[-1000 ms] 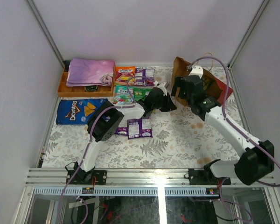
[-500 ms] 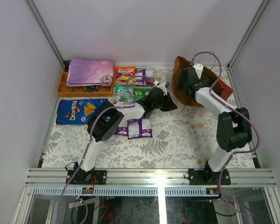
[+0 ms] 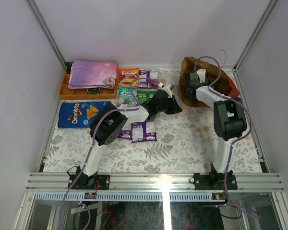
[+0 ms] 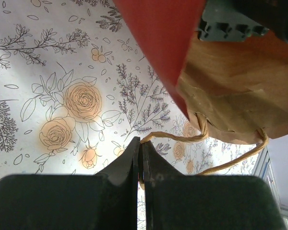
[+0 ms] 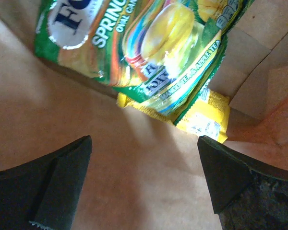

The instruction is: Take the snacks out of the paper bag

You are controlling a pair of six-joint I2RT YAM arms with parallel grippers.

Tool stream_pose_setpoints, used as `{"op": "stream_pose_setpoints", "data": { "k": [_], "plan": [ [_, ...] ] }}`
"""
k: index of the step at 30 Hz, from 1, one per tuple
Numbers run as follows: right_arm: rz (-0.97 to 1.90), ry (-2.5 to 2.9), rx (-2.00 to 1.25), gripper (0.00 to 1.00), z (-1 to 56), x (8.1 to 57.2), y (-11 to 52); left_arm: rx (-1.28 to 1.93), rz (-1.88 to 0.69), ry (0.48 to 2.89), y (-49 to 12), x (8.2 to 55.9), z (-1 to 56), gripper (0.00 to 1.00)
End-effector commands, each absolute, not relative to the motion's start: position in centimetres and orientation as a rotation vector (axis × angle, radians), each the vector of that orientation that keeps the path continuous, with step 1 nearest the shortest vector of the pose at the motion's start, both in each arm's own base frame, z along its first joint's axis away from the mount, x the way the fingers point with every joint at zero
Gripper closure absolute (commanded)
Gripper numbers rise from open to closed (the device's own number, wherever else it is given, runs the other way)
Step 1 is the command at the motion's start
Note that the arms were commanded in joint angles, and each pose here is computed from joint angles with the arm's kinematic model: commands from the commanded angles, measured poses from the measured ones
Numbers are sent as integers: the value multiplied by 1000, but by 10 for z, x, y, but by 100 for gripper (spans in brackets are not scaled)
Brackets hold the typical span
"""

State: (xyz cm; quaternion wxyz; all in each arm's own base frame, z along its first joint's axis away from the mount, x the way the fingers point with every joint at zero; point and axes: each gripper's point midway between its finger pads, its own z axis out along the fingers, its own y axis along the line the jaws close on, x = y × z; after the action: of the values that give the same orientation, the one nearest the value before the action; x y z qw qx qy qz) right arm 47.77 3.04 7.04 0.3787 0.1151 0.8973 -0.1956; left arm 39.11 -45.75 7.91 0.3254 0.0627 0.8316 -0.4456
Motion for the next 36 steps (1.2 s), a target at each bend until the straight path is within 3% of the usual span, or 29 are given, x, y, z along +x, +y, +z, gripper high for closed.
{"op": "stream_pose_setpoints", "data": {
  "k": [1, 12, 16, 20, 27, 36],
  "plan": [
    [-506, 2256, 345, 1, 75, 499, 12, 196, -1194, 2125, -465, 394, 87, 100],
    [-483, 2235, 295, 1, 61, 524, -5, 204, -1182, 2134, -465, 395, 85, 100],
    [-462, 2245, 268, 9, 60, 533, -5, 205, -1171, 2138, -464, 396, 84, 100],
    [-429, 2231, 238, 30, 64, 539, -1, 204, -1166, 2139, -464, 397, 83, 100],
    [-396, 2155, 199, 96, 90, 546, 2, 204, -1168, 2147, -465, 396, 80, 100],
    [-251, 1997, 119, 100, 154, 537, 27, 204, -1169, 2153, -466, 397, 78, 100]
  ]
}}
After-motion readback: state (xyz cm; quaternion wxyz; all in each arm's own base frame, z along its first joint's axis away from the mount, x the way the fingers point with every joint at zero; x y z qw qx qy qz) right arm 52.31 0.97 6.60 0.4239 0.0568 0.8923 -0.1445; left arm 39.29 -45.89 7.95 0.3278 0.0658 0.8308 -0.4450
